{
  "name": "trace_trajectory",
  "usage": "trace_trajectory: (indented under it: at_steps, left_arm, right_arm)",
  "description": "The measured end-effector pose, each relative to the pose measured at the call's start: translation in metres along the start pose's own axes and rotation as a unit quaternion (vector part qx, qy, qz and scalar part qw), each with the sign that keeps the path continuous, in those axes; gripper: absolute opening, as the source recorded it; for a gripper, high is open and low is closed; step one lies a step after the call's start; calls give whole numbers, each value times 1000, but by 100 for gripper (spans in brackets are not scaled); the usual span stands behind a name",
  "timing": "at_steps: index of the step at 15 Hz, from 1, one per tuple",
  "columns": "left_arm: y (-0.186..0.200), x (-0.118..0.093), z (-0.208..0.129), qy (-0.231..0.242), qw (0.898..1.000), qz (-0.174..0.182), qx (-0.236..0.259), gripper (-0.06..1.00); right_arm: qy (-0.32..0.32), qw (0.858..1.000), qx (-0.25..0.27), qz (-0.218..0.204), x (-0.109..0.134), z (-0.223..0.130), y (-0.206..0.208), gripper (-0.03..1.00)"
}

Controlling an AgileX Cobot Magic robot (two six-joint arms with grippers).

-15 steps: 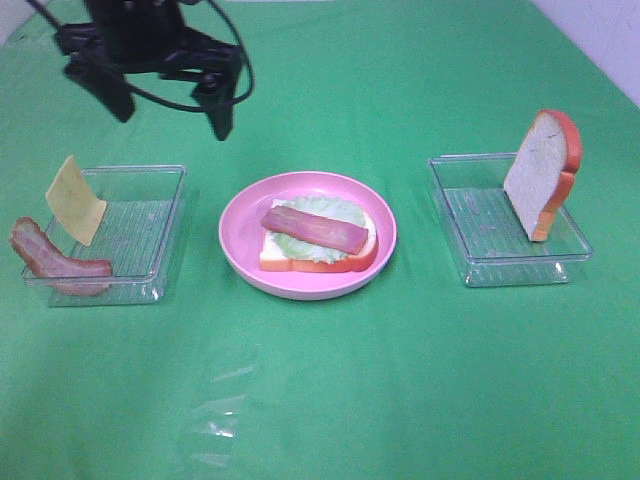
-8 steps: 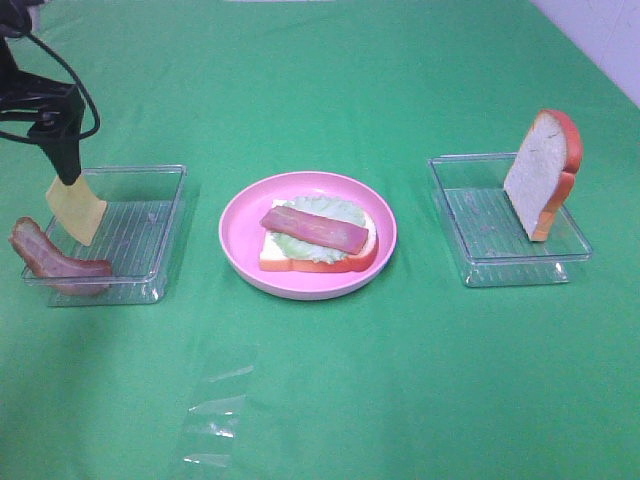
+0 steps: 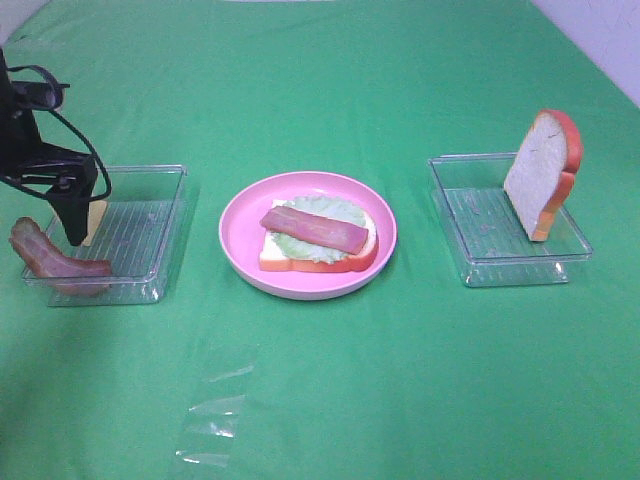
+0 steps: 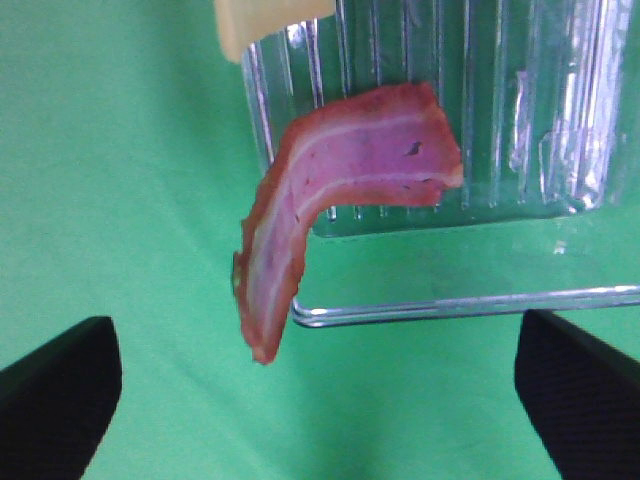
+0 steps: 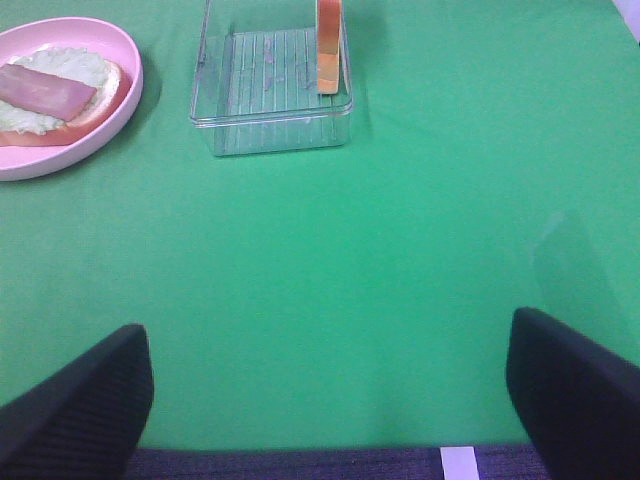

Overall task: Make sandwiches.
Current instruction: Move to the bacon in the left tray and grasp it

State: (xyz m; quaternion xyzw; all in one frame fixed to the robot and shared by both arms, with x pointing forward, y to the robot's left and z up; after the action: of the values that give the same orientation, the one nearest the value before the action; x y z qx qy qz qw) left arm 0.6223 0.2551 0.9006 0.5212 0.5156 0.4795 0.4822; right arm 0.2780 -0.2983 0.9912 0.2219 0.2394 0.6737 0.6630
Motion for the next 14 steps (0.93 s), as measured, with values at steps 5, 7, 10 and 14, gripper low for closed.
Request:
trace_trajectory:
  at_steps: [5,7,10,14]
  left_arm:
    - [-22,0,1,-1,1000,3,28,99]
    - [-22,0,1,-2,1000,3,28,97]
    - [-22,0,1,-4,1000,2,27,81]
    - [-22,4,5,9,1000,0,17,74]
  right_arm:
    - [0,1000,0,0,0,0,0,92]
    - [0,1000,0,0,0,0,0,92]
    - [0,1000,0,0,0,0,0,92]
    - [0,1000,0,0,0,0,0,92]
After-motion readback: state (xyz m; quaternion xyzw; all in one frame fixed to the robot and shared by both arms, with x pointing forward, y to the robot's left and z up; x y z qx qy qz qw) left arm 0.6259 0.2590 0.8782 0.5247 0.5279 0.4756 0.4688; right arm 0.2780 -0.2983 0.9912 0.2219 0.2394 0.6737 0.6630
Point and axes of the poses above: a point on each arm's last joint axis where the gripper is mounted, y pointing back along that axis away from the gripper, x along the wrist's bending axis when the last joint is at zero, z = x × y, the point moved 6 cm from there along -y, pointing out along that axis toward the gripper, and after that the axes turned 3 degrees about y, right-handed, at the moved point
